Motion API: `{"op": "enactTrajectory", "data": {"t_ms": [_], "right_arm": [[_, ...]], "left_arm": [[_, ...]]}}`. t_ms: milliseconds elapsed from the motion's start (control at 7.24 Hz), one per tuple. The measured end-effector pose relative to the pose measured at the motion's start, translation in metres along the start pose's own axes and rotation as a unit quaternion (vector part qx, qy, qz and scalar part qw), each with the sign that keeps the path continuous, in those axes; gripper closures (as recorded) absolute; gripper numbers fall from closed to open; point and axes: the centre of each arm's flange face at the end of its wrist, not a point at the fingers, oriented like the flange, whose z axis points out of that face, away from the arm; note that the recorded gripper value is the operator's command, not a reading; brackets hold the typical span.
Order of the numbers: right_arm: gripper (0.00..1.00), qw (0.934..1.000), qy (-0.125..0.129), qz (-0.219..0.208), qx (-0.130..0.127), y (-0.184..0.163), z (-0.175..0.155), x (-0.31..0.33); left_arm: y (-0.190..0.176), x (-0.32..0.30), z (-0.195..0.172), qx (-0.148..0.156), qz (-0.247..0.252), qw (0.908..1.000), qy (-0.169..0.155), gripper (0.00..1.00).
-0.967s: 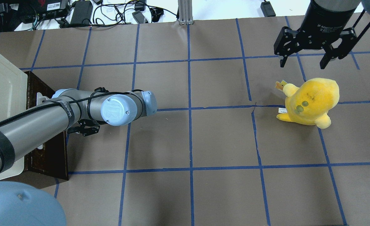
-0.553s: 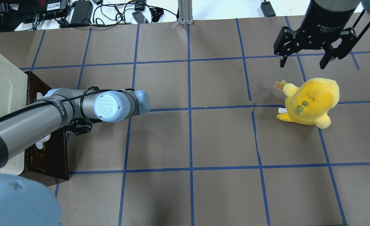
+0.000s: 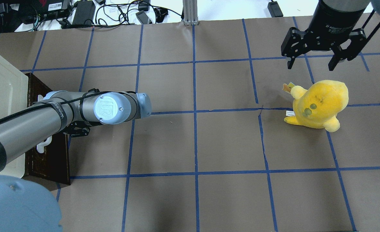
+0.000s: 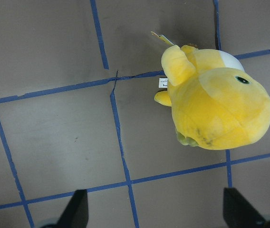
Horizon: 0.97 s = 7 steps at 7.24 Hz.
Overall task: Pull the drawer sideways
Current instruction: 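Close the left gripper around the white drawer handle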
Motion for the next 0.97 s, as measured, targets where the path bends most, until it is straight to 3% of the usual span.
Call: {"op": "enactTrajectory", "data": {"t_ms": [138, 967], "right_arm": [[0.00, 1.0000, 0.000, 0.000, 0.000, 0.0000, 0.0000, 0.0000], [0.00, 1.0000, 0.000, 0.000, 0.000, 0.0001, 0.0001, 0.0000]], "left_arm": [[-0.0003, 0.0000, 0.0001, 0.000, 0.000, 1.0000, 0.000, 0.68], [-0.0013, 0.0028, -0.0010, 0.001, -0.002, 1.0000, -0.001, 0.69]]}}
